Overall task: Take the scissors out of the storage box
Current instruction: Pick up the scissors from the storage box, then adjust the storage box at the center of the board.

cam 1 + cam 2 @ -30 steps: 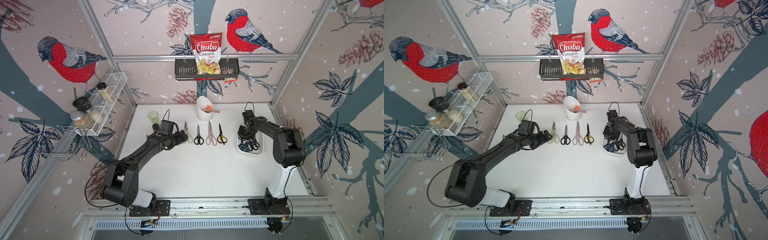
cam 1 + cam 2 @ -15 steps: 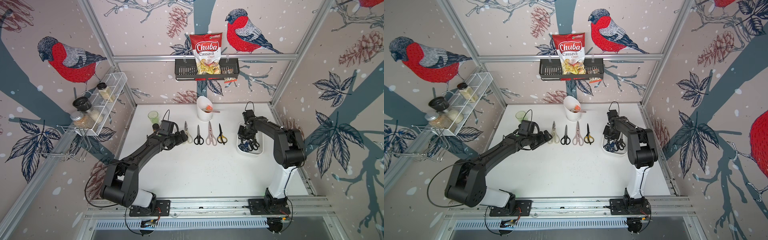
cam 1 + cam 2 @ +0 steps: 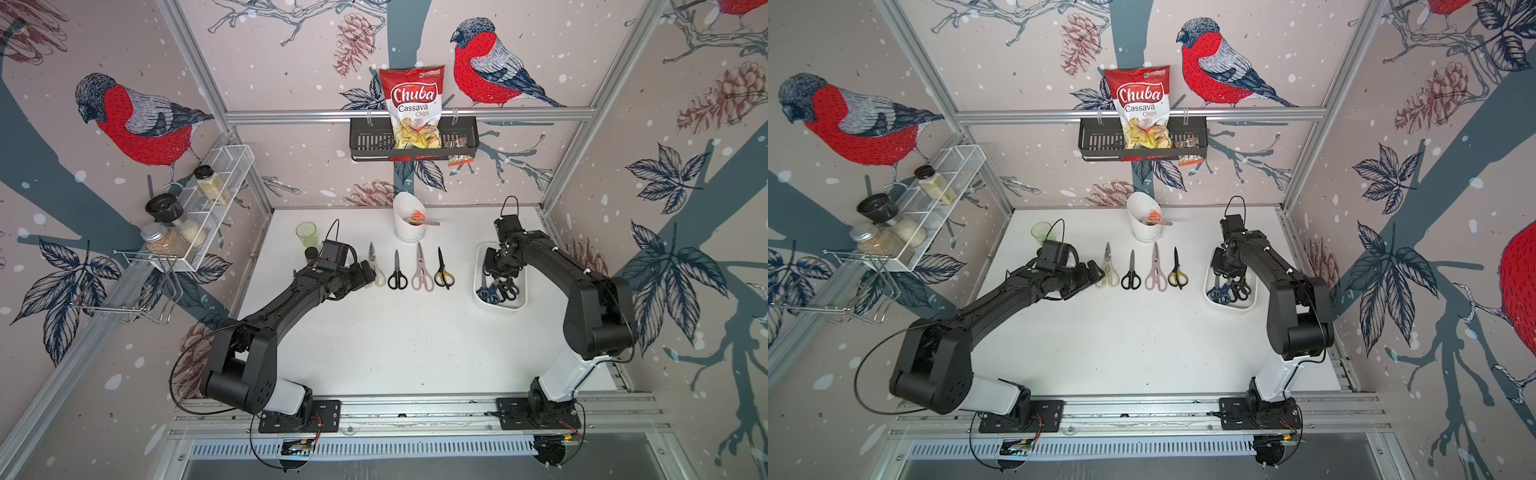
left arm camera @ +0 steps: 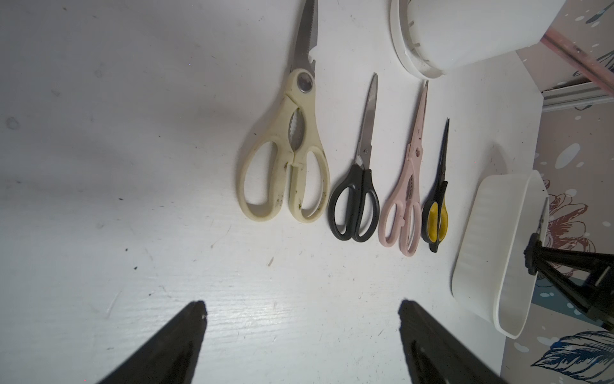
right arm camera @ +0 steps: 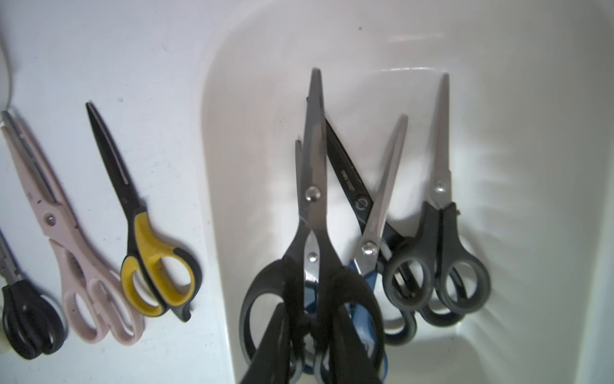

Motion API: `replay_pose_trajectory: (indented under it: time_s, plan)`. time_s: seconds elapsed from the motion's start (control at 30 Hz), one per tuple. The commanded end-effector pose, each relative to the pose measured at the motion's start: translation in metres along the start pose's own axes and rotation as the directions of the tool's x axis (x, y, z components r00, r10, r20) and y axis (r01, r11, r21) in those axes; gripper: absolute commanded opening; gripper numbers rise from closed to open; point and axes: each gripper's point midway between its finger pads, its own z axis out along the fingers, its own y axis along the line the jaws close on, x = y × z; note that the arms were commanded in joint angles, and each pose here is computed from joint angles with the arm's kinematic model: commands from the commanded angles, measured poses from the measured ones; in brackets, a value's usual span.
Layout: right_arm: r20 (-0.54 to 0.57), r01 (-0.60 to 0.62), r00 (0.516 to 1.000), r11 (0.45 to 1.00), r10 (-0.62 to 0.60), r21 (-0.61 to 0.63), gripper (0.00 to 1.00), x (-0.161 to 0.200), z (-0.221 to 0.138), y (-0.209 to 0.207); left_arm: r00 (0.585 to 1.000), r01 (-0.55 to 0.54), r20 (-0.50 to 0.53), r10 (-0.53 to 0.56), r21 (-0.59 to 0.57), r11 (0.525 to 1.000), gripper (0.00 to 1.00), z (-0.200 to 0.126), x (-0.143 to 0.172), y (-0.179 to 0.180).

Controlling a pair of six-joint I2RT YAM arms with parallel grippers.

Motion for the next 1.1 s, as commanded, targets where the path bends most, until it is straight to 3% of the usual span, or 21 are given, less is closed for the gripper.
replay_pose_trajectory:
  time_s: [0.0, 0.2, 0.4, 0.7, 1.07]
  plan:
    - [-0.018, 0.064, 0.998, 0.995, -0.066, -0.073, 0.0, 0.015, -0.016, 0.023, 1.0, 0.012, 0.021, -0.013, 0.011, 1.0, 0.94, 0.0, -0.009, -0.001]
    - [0.015, 0.216, 0.976, 0.946, -0.219, -0.24, 0.0, 0.033, -0.027, 0.103, 0.999, 0.038, 0.026, -0.039, 0.028, 0.999, 0.94, 0.0, -0.019, 0.002]
    - [-0.034, 0.239, 0.964, 0.918, -0.262, -0.317, 0.0, 0.042, 0.002, 0.129, 0.999, 0.037, 0.037, -0.038, 0.02, 0.999, 0.94, -0.007, -0.016, 0.006]
    - [-0.126, 0.199, 0.963, 0.946, -0.237, -0.256, 0.0, 0.037, 0.03, 0.085, 0.997, 0.043, 0.062, -0.043, -0.01, 0.999, 0.94, -0.021, -0.005, 0.017]
    - [-0.134, 0.16, 0.973, 0.968, -0.187, -0.191, 0.0, 0.033, 0.036, 0.036, 0.997, 0.045, 0.07, -0.044, -0.01, 0.999, 0.95, -0.027, -0.004, 0.018]
